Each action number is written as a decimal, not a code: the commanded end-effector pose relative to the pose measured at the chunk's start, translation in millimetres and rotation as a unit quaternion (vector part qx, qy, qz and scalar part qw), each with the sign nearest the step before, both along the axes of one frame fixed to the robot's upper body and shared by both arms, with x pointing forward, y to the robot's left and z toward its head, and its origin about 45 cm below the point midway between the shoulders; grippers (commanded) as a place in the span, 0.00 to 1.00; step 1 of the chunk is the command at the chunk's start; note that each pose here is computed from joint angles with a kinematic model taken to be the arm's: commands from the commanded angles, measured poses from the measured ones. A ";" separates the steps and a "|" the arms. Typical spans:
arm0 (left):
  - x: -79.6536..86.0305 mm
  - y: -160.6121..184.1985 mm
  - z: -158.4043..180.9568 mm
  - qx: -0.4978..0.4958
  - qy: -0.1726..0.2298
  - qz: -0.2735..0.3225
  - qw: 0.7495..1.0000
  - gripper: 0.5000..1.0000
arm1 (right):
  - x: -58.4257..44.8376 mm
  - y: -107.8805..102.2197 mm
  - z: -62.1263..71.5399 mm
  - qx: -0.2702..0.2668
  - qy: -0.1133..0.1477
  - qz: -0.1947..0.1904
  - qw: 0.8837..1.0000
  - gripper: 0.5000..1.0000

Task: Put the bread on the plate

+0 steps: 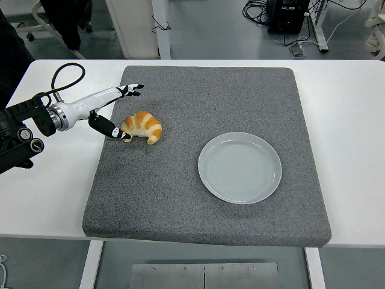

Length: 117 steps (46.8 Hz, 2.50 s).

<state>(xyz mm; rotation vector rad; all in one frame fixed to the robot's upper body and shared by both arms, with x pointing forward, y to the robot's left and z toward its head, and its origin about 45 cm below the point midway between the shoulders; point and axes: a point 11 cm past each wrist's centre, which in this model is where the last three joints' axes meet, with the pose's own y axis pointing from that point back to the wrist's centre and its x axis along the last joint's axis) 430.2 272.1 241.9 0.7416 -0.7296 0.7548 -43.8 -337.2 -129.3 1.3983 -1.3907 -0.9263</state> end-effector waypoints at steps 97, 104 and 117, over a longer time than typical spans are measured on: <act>8.6 -24.3 -29.6 0.055 -0.047 -0.017 0.997 0.37 | -0.1 -0.1 0.0 -0.001 0.000 0.000 1.000 1.00; 8.8 -25.0 -29.3 0.052 -0.047 -0.017 0.997 0.36 | -0.1 0.0 0.0 0.000 0.000 0.000 1.000 1.00; 10.0 -27.3 -25.4 0.050 -0.052 -0.022 0.997 0.25 | -0.1 0.0 0.0 0.000 0.000 0.000 1.000 1.00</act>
